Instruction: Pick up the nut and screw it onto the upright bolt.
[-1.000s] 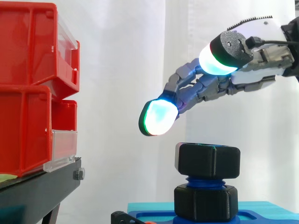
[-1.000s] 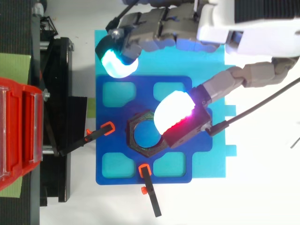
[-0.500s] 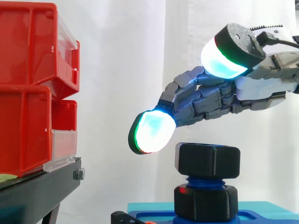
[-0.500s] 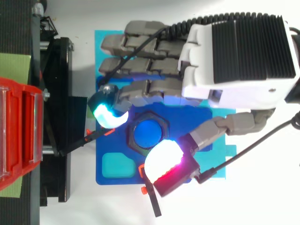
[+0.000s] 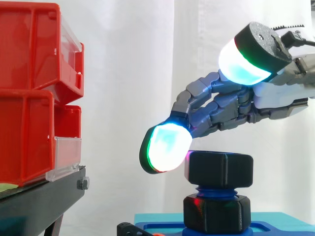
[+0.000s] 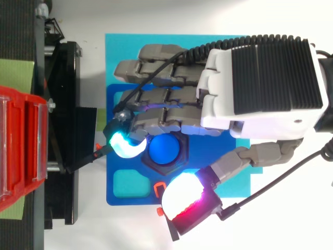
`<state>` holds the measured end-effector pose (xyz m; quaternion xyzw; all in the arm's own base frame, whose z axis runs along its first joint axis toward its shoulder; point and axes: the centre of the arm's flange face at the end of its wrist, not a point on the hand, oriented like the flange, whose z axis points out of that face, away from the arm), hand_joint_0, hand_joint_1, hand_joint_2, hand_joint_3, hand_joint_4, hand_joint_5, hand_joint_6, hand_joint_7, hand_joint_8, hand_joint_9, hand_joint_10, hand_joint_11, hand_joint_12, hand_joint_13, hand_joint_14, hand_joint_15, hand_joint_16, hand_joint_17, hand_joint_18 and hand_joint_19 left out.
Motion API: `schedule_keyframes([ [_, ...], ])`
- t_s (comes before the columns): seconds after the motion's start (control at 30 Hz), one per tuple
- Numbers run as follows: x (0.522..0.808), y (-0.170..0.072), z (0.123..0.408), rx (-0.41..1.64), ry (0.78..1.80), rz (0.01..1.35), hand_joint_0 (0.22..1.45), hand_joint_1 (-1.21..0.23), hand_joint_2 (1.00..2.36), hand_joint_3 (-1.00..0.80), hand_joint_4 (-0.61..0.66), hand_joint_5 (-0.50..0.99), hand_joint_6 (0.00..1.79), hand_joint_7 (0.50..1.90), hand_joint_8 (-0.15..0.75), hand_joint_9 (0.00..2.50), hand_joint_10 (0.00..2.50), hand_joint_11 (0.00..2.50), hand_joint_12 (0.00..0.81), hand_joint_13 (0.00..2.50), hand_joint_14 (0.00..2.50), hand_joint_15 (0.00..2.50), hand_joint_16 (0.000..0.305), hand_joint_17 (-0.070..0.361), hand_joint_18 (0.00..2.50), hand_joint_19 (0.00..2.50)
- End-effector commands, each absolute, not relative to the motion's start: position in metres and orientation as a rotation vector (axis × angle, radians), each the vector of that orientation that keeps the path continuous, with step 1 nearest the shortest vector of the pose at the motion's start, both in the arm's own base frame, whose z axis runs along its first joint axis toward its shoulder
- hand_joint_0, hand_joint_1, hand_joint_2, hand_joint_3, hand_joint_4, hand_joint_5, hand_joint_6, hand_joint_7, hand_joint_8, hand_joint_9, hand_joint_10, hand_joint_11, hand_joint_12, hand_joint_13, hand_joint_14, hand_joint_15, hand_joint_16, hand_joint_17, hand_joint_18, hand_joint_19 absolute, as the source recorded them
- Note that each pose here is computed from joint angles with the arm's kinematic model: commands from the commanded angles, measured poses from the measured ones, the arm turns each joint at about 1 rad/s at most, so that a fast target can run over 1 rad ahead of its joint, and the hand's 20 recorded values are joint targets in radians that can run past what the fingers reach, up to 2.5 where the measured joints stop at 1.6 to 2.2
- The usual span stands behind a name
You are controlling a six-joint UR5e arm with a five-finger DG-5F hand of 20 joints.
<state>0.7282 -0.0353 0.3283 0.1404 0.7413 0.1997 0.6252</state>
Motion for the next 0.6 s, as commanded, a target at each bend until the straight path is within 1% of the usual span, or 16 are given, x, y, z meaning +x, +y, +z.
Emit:
schedule_keyframes([
  [0.0,0.727,-0.035,0.327,0.320,1.705,0.460,0.48,-0.20,1.00,-0.50,0.20,-0.14,0.50,0.72,0.239,0.43,0.00,0.00,0.287,0.18,0.00,0.00,0.033,0.074,0.00,0.00],
  [0.07,0.727,-0.036,0.327,0.320,1.705,0.461,0.48,-0.20,1.00,-0.50,0.22,-0.13,0.50,0.75,0.250,0.47,0.00,0.00,0.283,0.20,0.00,0.00,0.032,0.072,0.00,0.00],
  [0.1,0.727,-0.037,0.326,0.322,1.707,0.459,0.48,-0.21,1.00,-0.50,0.25,-0.12,0.50,0.78,0.261,0.52,0.00,0.00,0.275,0.23,0.00,0.00,0.031,0.070,0.00,0.00],
  [0.17,0.727,-0.039,0.326,0.323,1.706,0.458,0.48,-0.22,1.00,-0.50,0.27,-0.10,0.50,0.81,0.266,0.54,0.00,0.00,0.270,0.26,0.00,0.00,0.029,0.066,0.00,0.00],
  [0.2,0.727,-0.040,0.326,0.325,1.706,0.457,0.49,-0.22,1.00,-0.50,0.28,-0.09,0.50,0.84,0.277,0.61,0.00,0.00,0.263,0.28,0.00,0.00,0.028,0.063,0.00,0.00],
  [0.3,0.727,-0.044,0.327,0.326,1.704,0.457,0.49,-0.24,1.00,-0.50,0.30,-0.08,0.50,0.88,0.277,0.65,0.00,0.00,0.257,0.33,0.00,0.00,0.026,0.059,0.00,0.00],
  [0.5,0.725,-0.053,0.326,0.333,1.708,0.447,0.50,-0.26,1.00,-0.50,0.31,-0.05,0.50,0.96,0.278,0.70,0.00,0.00,0.249,0.39,0.00,0.00,0.024,0.055,0.00,0.00],
  [0.57,0.725,-0.061,0.326,0.339,1.705,0.442,0.50,-0.28,1.00,-0.50,0.31,-0.04,0.50,1.01,0.280,0.72,0.00,0.00,0.244,0.40,0.00,0.00,0.024,0.053,0.02,0.00],
])
